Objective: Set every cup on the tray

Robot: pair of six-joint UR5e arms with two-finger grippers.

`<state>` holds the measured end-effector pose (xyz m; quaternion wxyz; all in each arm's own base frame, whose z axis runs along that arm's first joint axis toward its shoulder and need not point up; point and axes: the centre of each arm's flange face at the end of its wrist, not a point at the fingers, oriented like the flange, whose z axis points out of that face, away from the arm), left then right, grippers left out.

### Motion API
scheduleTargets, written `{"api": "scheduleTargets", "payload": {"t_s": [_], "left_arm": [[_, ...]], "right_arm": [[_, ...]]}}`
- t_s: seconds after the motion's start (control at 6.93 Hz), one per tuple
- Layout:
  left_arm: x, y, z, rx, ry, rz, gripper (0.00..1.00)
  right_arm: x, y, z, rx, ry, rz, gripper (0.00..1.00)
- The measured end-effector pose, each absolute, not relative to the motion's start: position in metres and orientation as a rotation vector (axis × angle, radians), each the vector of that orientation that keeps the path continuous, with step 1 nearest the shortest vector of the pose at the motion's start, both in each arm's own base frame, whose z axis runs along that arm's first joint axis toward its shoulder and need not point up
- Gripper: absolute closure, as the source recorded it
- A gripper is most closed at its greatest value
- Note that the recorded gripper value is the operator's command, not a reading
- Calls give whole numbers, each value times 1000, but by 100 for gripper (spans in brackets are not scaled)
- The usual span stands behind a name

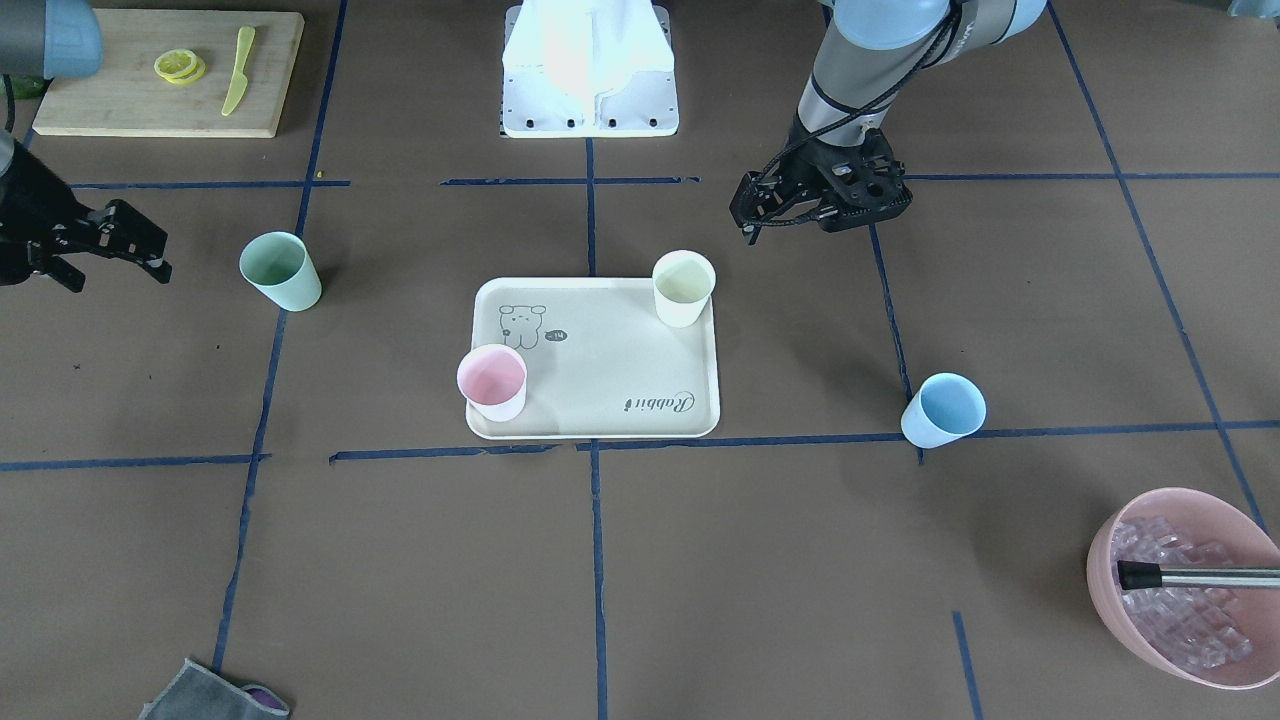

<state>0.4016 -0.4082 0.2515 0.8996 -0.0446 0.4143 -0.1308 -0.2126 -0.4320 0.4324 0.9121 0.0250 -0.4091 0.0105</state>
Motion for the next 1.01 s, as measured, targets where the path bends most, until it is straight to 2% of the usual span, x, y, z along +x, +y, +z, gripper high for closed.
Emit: {"api": "scheduleTargets", "payload": {"t_s": [0.58, 0.72, 0.87, 1.01], "left_arm": [[401, -408, 253, -91, 856, -271, 0], [401, -408, 253, -91, 856, -271, 0], [401, -408, 253, -91, 856, -271, 0], [401, -408, 253, -90, 856, -271, 0]], "right_arm": [[-281, -384, 441, 69, -831, 105, 5], [-289, -379, 444, 63, -824, 93, 9], [-295, -374, 447, 55, -819, 80, 49], [-299, -370, 451, 47, -812, 70, 81]]}}
